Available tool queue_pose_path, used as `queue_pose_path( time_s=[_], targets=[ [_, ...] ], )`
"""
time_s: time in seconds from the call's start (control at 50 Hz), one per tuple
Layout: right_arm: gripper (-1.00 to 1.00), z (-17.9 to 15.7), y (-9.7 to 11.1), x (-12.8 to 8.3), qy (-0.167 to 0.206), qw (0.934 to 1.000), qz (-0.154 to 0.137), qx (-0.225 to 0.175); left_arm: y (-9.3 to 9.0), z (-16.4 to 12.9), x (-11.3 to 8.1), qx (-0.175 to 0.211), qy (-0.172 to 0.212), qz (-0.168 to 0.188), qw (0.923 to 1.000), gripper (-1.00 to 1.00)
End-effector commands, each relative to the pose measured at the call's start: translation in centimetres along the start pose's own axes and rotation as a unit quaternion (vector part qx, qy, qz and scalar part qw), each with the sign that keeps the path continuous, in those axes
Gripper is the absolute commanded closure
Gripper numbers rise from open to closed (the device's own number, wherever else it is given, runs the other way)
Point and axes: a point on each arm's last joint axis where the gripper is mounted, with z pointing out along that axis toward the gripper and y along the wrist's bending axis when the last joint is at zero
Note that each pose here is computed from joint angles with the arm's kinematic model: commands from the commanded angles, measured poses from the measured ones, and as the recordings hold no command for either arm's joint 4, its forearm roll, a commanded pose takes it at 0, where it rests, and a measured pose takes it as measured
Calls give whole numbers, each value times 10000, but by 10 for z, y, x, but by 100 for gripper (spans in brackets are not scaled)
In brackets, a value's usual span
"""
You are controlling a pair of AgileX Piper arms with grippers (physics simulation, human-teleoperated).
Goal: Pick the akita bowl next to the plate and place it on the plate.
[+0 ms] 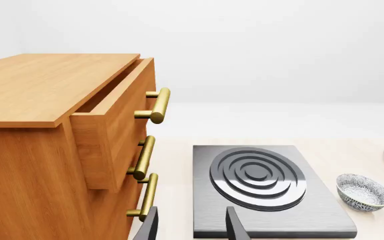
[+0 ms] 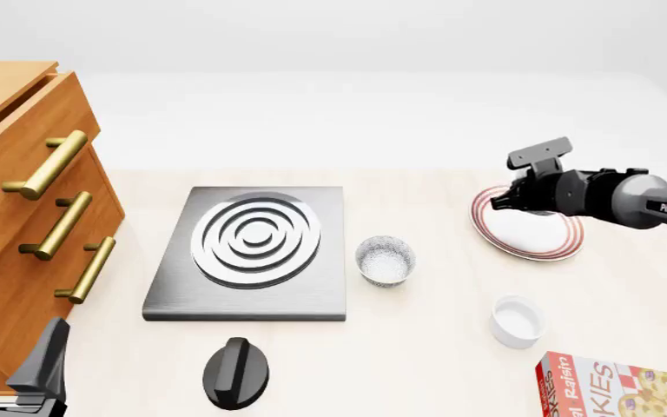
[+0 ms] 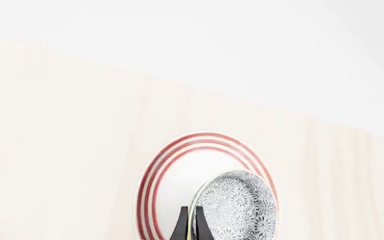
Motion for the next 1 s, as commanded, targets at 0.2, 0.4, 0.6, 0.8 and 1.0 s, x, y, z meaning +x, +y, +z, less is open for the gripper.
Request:
queue_pose_path(
  time_s=[0.2,0.4,0.6,0.8,1.0],
  targets=[
    [100,9,-3,2,-13,10000,-83,43,0,0,0,0,0,0,10000,-100],
    [100,13,-1,0,-24,10000,-87,17,0,0,0,0,0,0,10000,-100],
    [100,22,0,2,51,9999,-120,-6,0,0,0,0,0,0,10000,-100],
    [100,30,4,7,125,9998,-127,-50,0,0,0,0,0,0,10000,-100],
    [100,34,4,13,190,9997,-115,-61,0,0,0,0,0,0,10000,-100]
  ],
)
